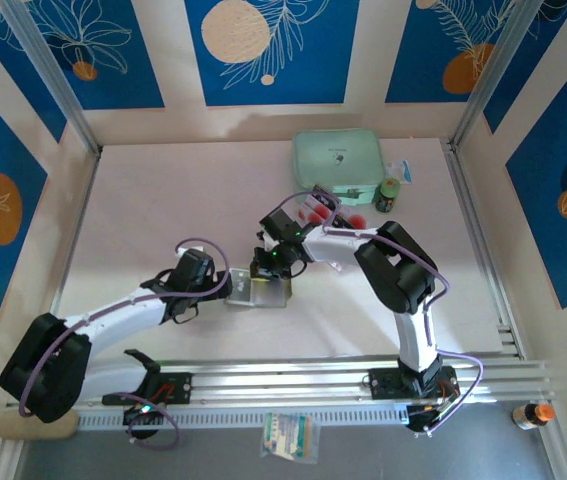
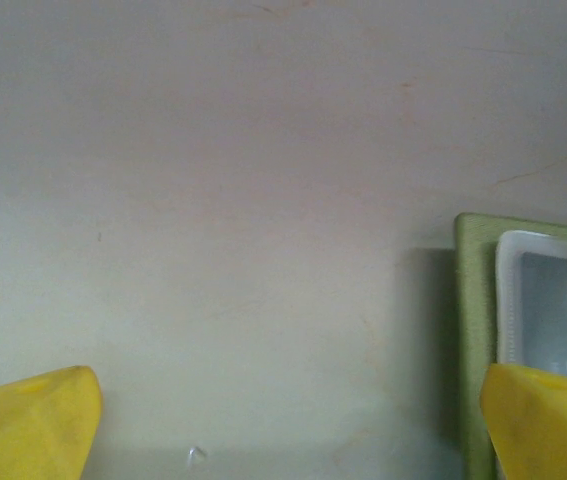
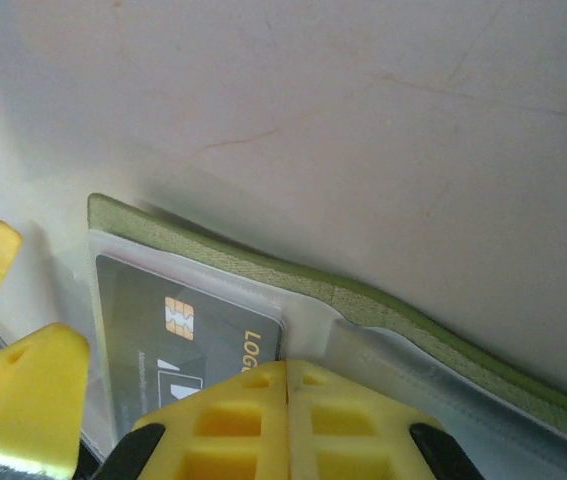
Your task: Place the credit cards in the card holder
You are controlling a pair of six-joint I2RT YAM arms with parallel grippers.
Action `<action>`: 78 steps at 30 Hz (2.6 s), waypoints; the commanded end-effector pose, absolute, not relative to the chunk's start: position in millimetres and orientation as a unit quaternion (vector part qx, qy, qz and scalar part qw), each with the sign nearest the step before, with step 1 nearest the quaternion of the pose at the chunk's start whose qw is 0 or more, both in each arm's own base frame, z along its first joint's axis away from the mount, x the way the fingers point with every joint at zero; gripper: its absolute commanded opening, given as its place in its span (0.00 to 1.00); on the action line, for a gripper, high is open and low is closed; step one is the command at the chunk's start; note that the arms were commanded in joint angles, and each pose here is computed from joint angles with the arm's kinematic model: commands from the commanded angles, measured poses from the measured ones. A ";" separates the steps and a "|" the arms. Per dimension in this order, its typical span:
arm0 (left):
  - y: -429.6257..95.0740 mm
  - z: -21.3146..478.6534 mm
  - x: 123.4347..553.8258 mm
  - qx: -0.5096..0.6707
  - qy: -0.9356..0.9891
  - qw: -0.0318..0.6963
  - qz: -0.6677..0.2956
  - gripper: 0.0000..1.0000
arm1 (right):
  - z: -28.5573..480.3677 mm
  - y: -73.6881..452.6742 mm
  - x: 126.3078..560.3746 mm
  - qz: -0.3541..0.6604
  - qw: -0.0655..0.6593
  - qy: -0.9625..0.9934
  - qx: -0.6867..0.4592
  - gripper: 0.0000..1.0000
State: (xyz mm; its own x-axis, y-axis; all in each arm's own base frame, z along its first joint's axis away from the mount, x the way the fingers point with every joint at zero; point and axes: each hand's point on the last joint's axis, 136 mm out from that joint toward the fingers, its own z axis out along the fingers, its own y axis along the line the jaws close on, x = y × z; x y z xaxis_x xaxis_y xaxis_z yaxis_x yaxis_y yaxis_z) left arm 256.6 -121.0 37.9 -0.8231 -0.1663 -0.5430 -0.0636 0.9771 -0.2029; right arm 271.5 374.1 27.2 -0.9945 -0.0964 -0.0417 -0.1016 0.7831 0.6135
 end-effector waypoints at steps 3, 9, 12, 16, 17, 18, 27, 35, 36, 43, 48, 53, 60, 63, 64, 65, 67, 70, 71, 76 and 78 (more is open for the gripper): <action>-121.3 38.4 258.0 -0.062 0.950 0.292 -0.094 0.97 | 29.9 384.7 270.9 0.336 -0.005 0.940 -0.053 0.06; -125.7 50.9 264.5 -0.054 0.948 0.298 -0.097 0.97 | 32.1 386.4 272.0 0.340 -0.004 0.939 -0.051 0.06; -134.6 62.1 268.9 -0.048 0.945 0.301 -0.116 0.97 | 34.0 386.4 271.6 0.342 -0.004 0.938 -0.051 0.05; -147.4 74.7 272.7 -0.042 0.940 0.305 -0.146 0.97 | 35.4 386.7 271.4 0.344 -0.003 0.938 -0.052 0.06; -151.1 77.9 273.1 -0.039 0.939 0.306 -0.152 0.97 | 36.1 387.0 271.6 0.345 -0.003 0.937 -0.052 0.06; -154.4 79.9 273.1 -0.036 0.938 0.306 -0.156 0.96 | 35.4 387.1 271.2 0.345 -0.004 0.937 -0.051 0.05; -174.5 75.6 262.0 -0.026 0.936 0.304 -0.175 0.96 | 46.0 380.8 273.7 0.353 0.007 0.935 -0.045 0.06; -193.2 87.4 263.7 0.004 0.933 0.315 -0.175 0.96 | 57.7 351.2 279.0 0.343 0.032 0.938 -0.033 0.06; -195.2 89.4 264.2 0.009 0.933 0.316 -0.173 0.96 | 57.6 347.0 278.7 0.339 0.034 0.939 -0.034 0.06; -208.0 91.8 262.7 0.050 0.936 0.315 -0.148 0.95 | 47.8 325.9 272.9 0.295 0.038 0.954 -0.049 0.06; -212.7 83.4 259.4 0.063 0.940 0.308 -0.137 0.95 | 33.6 318.0 268.0 0.265 0.032 0.962 -0.060 0.06; -210.8 67.2 255.9 0.071 0.945 0.294 -0.123 0.95 | 22.6 312.9 265.7 0.248 0.027 0.966 -0.066 0.06; -210.3 51.0 251.7 0.078 0.949 0.282 -0.119 0.96 | 12.4 316.2 260.5 0.252 0.009 0.965 -0.071 0.05; -210.0 48.3 251.5 0.077 0.950 0.280 -0.118 0.96 | 9.0 322.3 256.9 0.262 -0.003 0.962 -0.073 0.05; -210.0 47.2 251.2 0.077 0.950 0.279 -0.118 0.96 | 8.5 324.0 256.3 0.264 -0.006 0.962 -0.074 0.05; -210.0 46.4 250.9 0.077 0.950 0.278 -0.118 0.96 | 8.5 327.1 254.9 0.268 -0.009 0.961 -0.076 0.05; -210.1 45.2 250.7 0.076 0.950 0.278 -0.119 0.96 | 9.0 329.8 254.1 0.270 -0.010 0.960 -0.076 0.05; -209.4 42.1 249.9 0.076 0.951 0.276 -0.117 0.96 | 10.5 332.4 254.2 0.276 -0.010 0.958 -0.073 0.05; -208.5 40.7 249.8 0.076 0.952 0.275 -0.116 0.96 | 10.6 333.2 254.3 0.278 -0.011 0.958 -0.072 0.05; -206.6 33.4 248.3 0.075 0.954 0.270 -0.110 0.96 | 12.9 335.7 254.4 0.289 -0.013 0.955 -0.065 0.05; -205.5 30.4 247.9 0.074 0.954 0.268 -0.108 0.96 | 13.6 336.3 254.8 0.292 -0.013 0.954 -0.063 0.05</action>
